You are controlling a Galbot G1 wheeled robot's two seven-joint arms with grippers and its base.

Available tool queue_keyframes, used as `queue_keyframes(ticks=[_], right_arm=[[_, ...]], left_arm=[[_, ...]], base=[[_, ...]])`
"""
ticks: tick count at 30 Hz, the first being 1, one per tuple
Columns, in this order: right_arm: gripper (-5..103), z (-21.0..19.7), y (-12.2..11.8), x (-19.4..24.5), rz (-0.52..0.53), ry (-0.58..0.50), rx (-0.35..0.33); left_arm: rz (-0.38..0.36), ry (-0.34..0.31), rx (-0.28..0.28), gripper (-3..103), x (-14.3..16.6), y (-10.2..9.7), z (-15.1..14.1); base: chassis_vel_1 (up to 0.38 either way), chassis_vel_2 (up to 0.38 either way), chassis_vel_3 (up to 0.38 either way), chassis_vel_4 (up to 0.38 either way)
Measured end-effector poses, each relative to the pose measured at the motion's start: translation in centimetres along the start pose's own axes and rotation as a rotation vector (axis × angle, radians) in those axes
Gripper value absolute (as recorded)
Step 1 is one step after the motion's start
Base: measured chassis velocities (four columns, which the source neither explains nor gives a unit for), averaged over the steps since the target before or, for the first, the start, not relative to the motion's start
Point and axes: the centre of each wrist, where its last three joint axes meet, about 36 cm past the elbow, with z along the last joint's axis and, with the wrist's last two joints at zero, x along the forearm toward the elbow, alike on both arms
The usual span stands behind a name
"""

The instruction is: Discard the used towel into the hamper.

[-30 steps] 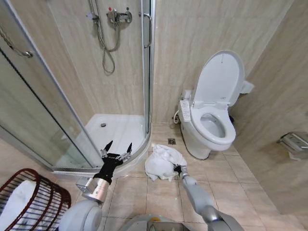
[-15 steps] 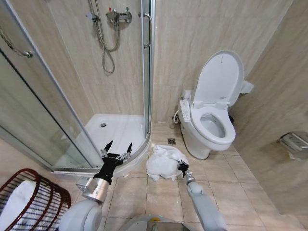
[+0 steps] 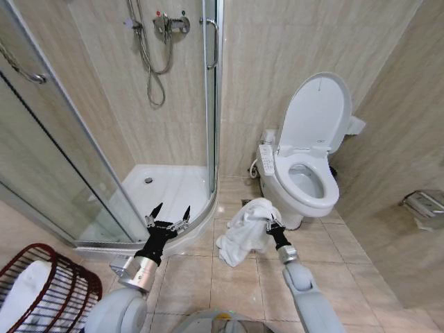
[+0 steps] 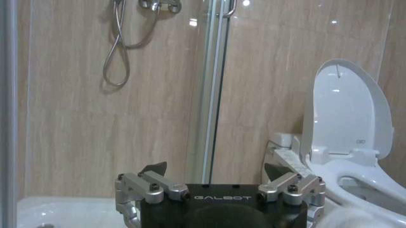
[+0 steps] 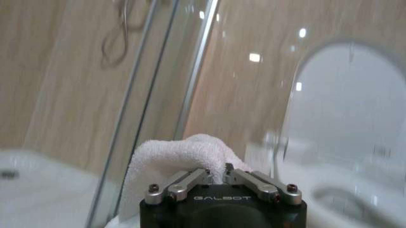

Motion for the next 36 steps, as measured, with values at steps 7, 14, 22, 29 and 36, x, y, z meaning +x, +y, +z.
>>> queue_keyframes(ticks=[7, 14, 22, 29, 36], right_arm=[[3, -7.0, -1.9, -0.3, 0.034, -0.159, -0.043], [3, -11.5, -4.0, 0.5, 0.081, -0.270, -0.096], [3, -12.9, -3.4, 1.5, 0.118, -0.278, -0.219], [3, -13.6, -3.1, 1.9, 0.125, -0.298, -0.191], [3, -16.1, -3.0, 2.5, 0.121, -0.362, -0.204]], left_arm=[[0.000, 0.000, 0.000, 100, 0.0, 0.0, 0.0], [0.000, 0.000, 0.000, 100, 0.0, 0.0, 0.0], [0.000, 0.000, 0.000, 100, 0.0, 0.0, 0.0], [0.000, 0.000, 0.000, 100, 0.0, 0.0, 0.0], [0.000, 0.000, 0.000, 100, 0.0, 0.0, 0.0]], base=[[0.000, 0.000, 0.000, 0.000], [0.000, 0.000, 0.000, 0.000], [0.000, 0.000, 0.000, 0.000], [0.000, 0.000, 0.000, 0.000], [0.000, 0.000, 0.000, 0.000]])
